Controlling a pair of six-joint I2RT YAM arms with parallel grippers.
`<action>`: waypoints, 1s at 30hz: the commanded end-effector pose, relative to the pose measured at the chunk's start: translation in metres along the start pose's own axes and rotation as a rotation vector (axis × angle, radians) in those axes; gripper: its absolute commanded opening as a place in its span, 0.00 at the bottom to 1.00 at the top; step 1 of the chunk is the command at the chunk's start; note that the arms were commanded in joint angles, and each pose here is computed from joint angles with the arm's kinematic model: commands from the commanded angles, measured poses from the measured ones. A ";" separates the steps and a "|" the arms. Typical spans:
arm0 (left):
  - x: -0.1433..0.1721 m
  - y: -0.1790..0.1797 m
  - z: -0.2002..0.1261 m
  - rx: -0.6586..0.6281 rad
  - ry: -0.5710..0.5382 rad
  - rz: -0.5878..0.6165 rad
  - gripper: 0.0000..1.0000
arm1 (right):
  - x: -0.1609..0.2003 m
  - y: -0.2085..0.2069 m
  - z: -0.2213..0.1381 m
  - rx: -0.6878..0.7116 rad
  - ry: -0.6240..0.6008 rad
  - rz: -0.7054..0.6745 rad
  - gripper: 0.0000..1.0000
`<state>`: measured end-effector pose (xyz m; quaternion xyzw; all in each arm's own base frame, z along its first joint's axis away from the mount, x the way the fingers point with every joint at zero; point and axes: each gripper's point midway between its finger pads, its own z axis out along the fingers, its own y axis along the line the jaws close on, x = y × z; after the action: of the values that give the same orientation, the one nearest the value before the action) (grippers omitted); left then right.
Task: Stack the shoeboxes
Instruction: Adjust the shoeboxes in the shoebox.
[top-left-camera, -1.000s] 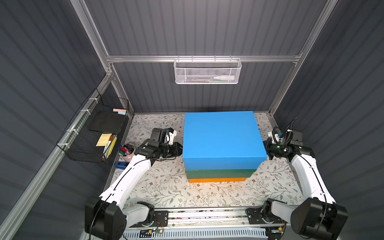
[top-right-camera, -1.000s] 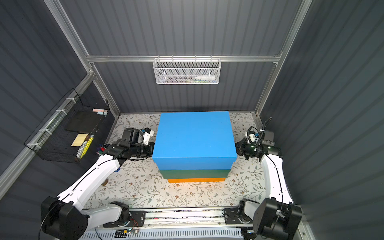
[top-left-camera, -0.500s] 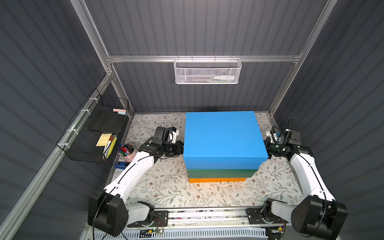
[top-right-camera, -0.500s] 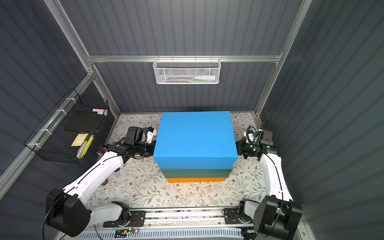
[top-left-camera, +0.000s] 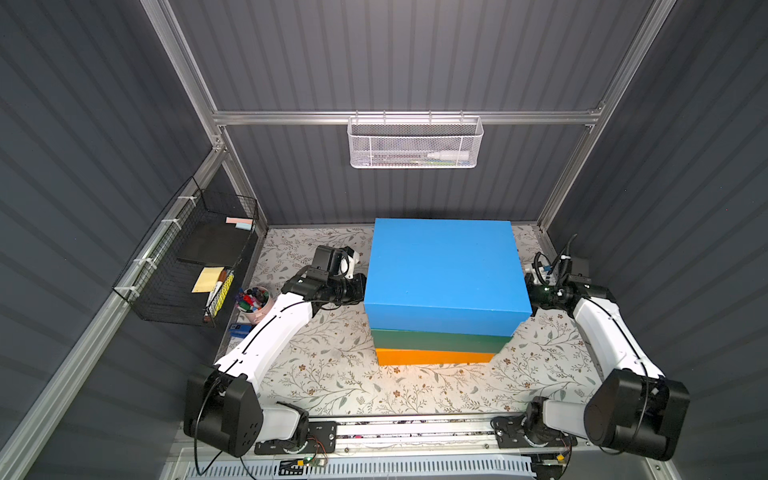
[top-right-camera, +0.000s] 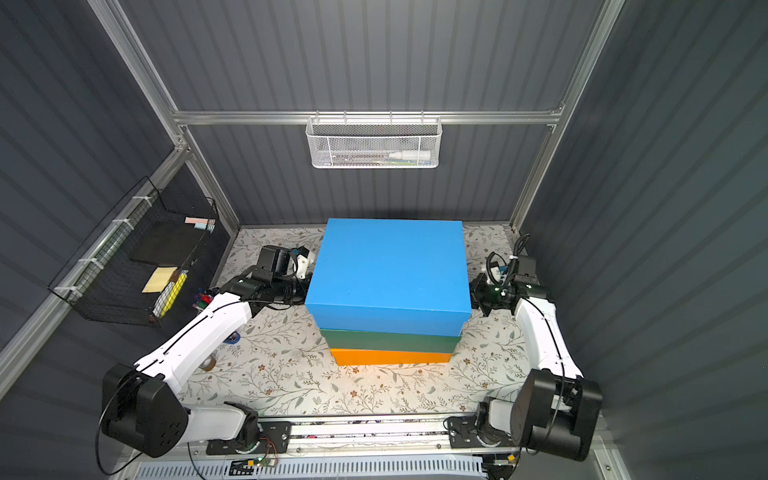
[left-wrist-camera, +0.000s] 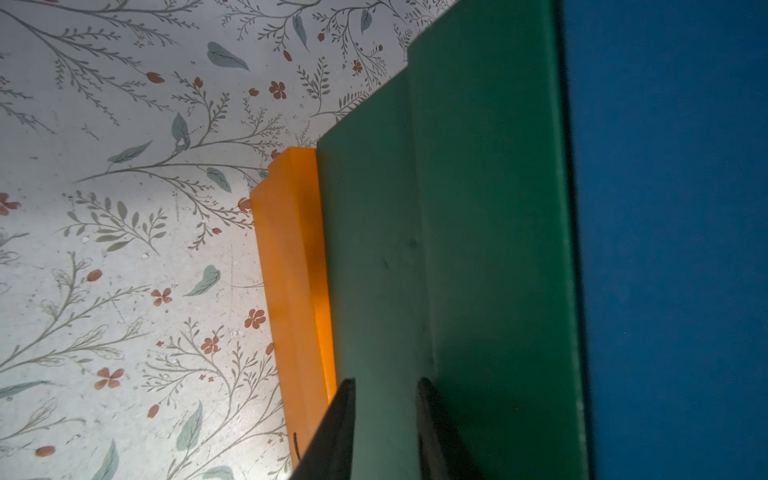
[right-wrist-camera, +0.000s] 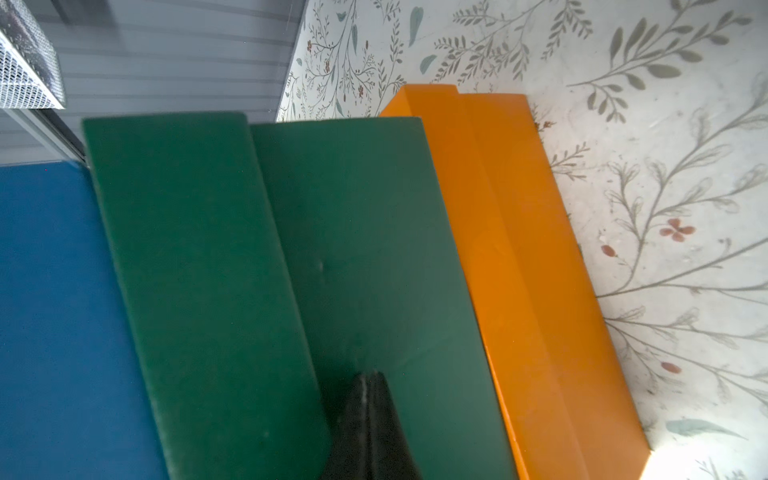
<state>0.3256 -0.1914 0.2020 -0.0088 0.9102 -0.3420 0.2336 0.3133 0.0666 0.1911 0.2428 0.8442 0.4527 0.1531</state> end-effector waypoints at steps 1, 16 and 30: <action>-0.007 -0.024 -0.009 0.078 -0.022 0.052 0.29 | -0.002 0.017 -0.003 -0.030 0.013 -0.030 0.00; -0.010 -0.021 -0.012 0.050 -0.041 0.047 0.31 | -0.013 0.024 0.010 -0.038 0.046 -0.036 0.00; -0.008 -0.017 -0.013 0.031 -0.047 0.038 0.32 | -0.013 0.024 0.021 -0.049 0.093 -0.048 0.00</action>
<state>0.3281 -0.1870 0.2015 -0.0149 0.9124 -0.3298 0.2418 0.3432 0.0724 0.1904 0.2233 0.8493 0.4579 0.1384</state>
